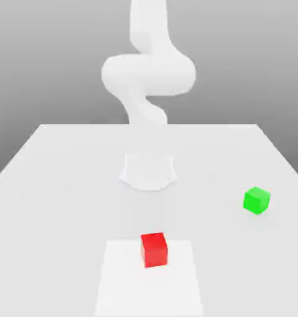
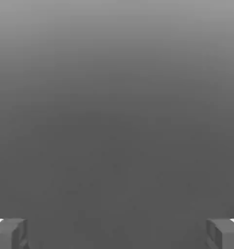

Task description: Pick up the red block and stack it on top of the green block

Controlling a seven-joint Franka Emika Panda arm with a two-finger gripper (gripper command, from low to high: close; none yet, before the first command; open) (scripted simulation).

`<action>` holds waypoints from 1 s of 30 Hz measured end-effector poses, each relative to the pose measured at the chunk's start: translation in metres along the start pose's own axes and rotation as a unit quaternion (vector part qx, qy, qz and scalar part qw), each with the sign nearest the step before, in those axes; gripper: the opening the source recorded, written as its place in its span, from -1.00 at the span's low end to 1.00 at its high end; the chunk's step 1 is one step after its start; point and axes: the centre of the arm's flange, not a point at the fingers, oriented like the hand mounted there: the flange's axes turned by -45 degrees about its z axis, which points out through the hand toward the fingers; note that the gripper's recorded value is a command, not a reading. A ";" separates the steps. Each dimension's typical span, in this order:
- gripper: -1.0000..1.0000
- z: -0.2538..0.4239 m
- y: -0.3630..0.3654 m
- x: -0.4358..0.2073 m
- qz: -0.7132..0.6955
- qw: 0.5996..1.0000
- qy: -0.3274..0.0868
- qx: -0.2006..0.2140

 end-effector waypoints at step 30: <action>-1.00 0.374 -0.010 -0.351 -0.090 0.932 -0.351 0.031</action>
